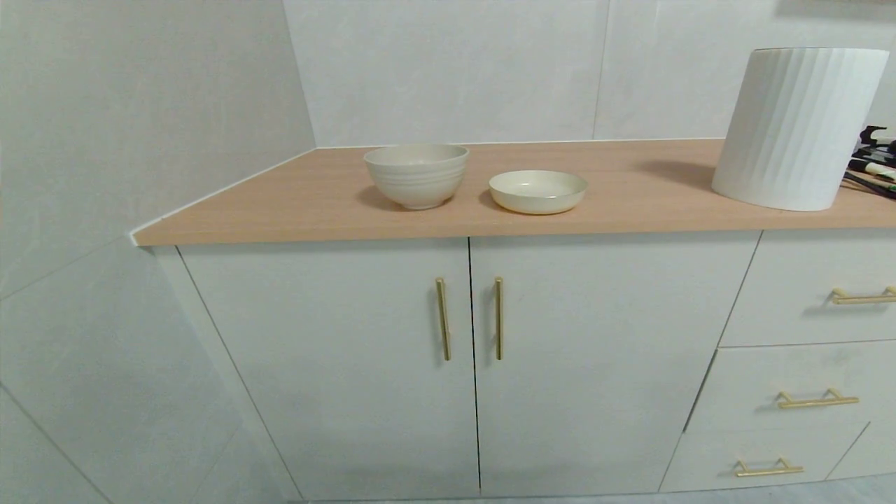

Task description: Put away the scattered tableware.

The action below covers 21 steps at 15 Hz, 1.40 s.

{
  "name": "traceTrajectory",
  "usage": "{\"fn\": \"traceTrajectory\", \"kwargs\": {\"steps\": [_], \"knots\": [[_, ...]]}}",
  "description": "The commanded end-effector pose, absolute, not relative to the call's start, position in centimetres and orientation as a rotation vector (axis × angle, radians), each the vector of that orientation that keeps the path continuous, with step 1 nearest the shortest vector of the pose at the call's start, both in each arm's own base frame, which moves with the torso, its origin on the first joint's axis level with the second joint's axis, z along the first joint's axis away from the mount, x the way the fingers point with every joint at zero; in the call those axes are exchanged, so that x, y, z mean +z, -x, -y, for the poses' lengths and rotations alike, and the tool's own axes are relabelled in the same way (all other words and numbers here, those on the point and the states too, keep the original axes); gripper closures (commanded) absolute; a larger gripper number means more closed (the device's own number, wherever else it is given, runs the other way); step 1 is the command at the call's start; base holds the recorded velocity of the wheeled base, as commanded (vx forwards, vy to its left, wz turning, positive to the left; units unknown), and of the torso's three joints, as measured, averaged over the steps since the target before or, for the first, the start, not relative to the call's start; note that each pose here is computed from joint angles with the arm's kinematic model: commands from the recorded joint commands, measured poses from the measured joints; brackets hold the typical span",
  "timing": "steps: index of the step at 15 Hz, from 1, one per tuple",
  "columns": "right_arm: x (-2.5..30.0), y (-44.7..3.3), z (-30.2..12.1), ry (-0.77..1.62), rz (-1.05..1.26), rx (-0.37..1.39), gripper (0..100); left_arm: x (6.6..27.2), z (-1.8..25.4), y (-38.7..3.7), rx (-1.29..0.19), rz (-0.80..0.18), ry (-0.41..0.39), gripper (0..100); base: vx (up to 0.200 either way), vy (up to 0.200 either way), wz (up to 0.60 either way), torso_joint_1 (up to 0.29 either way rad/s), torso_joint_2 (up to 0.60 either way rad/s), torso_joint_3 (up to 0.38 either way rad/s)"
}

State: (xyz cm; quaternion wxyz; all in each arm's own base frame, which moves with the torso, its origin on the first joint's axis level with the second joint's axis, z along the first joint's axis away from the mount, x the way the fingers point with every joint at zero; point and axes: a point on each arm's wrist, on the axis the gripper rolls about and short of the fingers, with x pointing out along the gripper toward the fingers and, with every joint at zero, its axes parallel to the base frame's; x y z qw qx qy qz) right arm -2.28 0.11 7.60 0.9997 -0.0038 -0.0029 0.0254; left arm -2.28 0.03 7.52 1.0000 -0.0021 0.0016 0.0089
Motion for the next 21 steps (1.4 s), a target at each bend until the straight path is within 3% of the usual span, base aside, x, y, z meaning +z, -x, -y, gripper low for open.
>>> {"fn": "traceTrajectory", "kwargs": {"steps": [1,19,21], "knots": [[7.6,2.3,-0.1,0.008,0.006,0.052,0,7.5,0.0,2.3,0.018,-0.003,0.005,0,0.0,0.0,0.0,0.0,0.0,0.0],[7.6,2.2,-0.1,0.04,-0.003,0.063,0,7.5,0.0,2.3,0.018,-0.003,0.003,0,0.0,0.0,0.03,0.0,0.0,0.001],[11.9,3.1,-0.4,0.008,0.09,0.195,0,7.5,0.0,2.3,0.018,-0.003,0.003,0,0.0,0.0,0.0,0.0,0.0,0.0]]}}
